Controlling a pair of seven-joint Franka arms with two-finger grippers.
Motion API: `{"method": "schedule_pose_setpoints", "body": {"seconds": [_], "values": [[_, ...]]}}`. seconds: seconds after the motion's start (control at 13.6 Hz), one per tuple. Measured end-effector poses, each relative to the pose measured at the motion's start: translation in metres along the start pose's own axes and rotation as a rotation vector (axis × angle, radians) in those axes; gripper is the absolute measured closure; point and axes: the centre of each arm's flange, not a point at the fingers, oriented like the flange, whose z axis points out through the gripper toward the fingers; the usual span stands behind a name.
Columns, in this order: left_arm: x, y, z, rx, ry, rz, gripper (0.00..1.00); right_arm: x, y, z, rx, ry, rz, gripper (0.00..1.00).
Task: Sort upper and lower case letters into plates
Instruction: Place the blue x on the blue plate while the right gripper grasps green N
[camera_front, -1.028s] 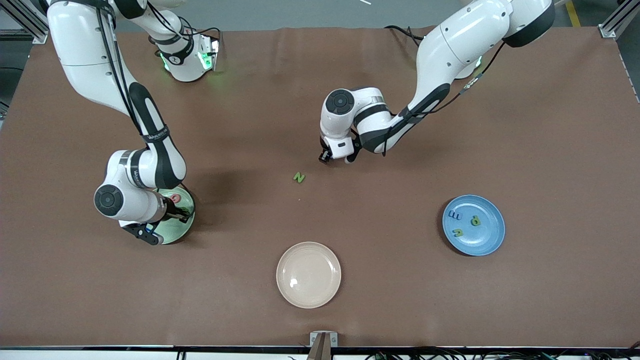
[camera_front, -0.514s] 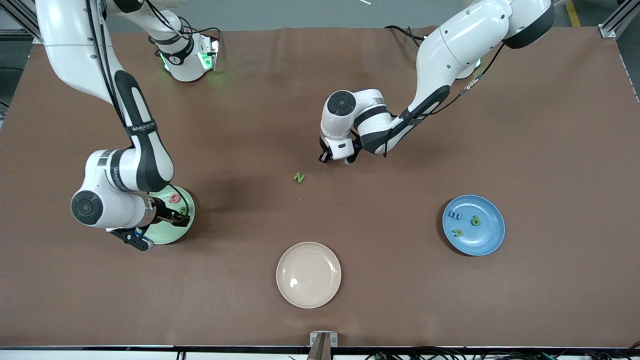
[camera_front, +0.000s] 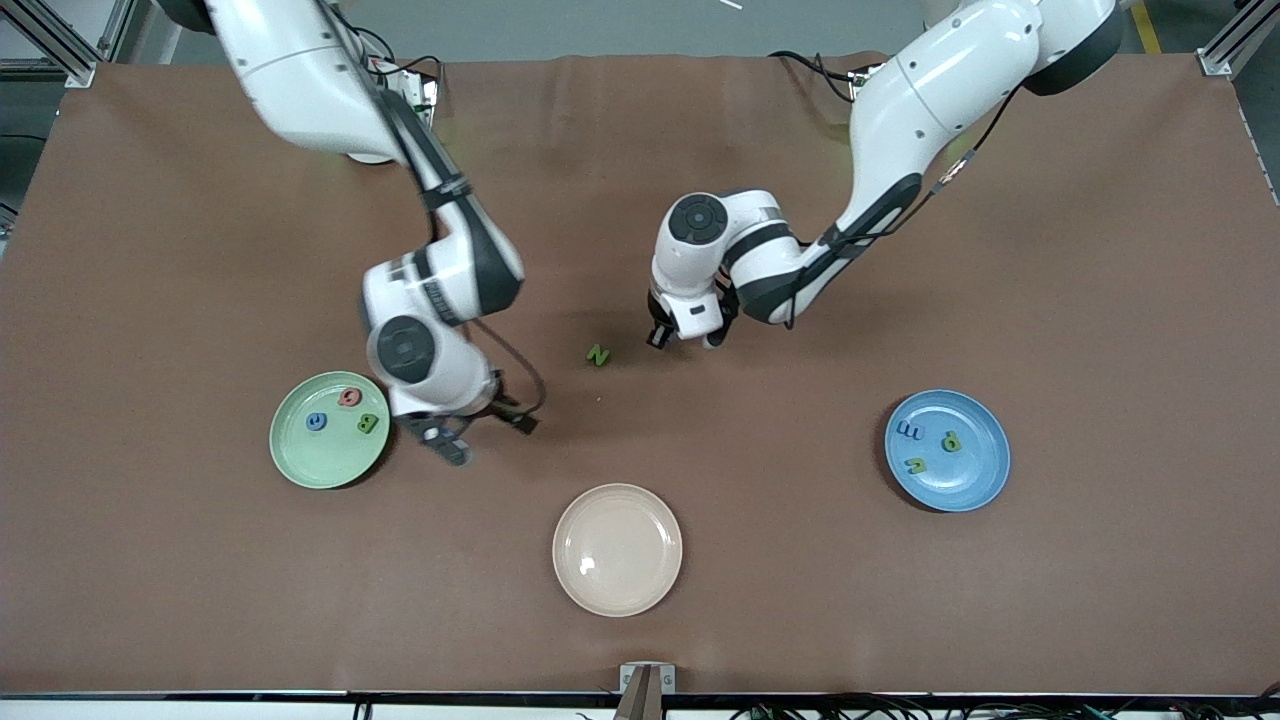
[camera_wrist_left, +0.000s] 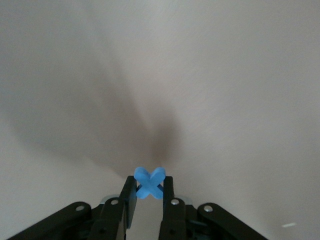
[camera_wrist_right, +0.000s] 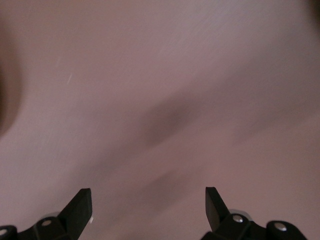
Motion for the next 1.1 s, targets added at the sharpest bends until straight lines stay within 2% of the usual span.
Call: {"method": "schedule_pose_setpoints", "body": {"seconds": [0.29, 0.51, 0.73, 0.81, 0.88, 0.95, 1.03, 1.1], "values": [[0.101, 0.046, -0.039, -0.03, 0.069, 0.094, 0.75, -0.073, -0.028, 0.045, 0.056, 0.055, -0.1, 0.0], [0.167, 0.059, -0.058, -0.043, 0.1, 0.185, 0.75, -0.095, -0.025, 0.061, 0.046, 0.058, -0.131, 0.0], [0.224, 0.06, -0.081, 0.004, 0.162, 0.311, 0.75, -0.109, -0.025, 0.067, 0.034, 0.053, -0.099, 0.03], [0.245, 0.058, -0.087, 0.026, 0.178, 0.351, 0.75, -0.11, -0.025, 0.068, 0.033, 0.052, -0.078, 0.08], [0.268, 0.055, -0.091, 0.056, 0.189, 0.388, 0.75, -0.112, -0.025, 0.069, 0.032, 0.052, -0.061, 0.09], [0.291, 0.051, -0.093, 0.083, 0.194, 0.419, 0.75, -0.113, -0.025, 0.07, 0.031, 0.051, -0.045, 0.15], [0.313, 0.046, -0.093, 0.103, 0.194, 0.448, 0.75, -0.116, -0.025, 0.071, 0.028, 0.05, -0.033, 0.15], [0.335, 0.04, -0.092, 0.122, 0.189, 0.481, 0.75, -0.118, -0.024, 0.073, 0.025, 0.049, -0.024, 0.22]]}}
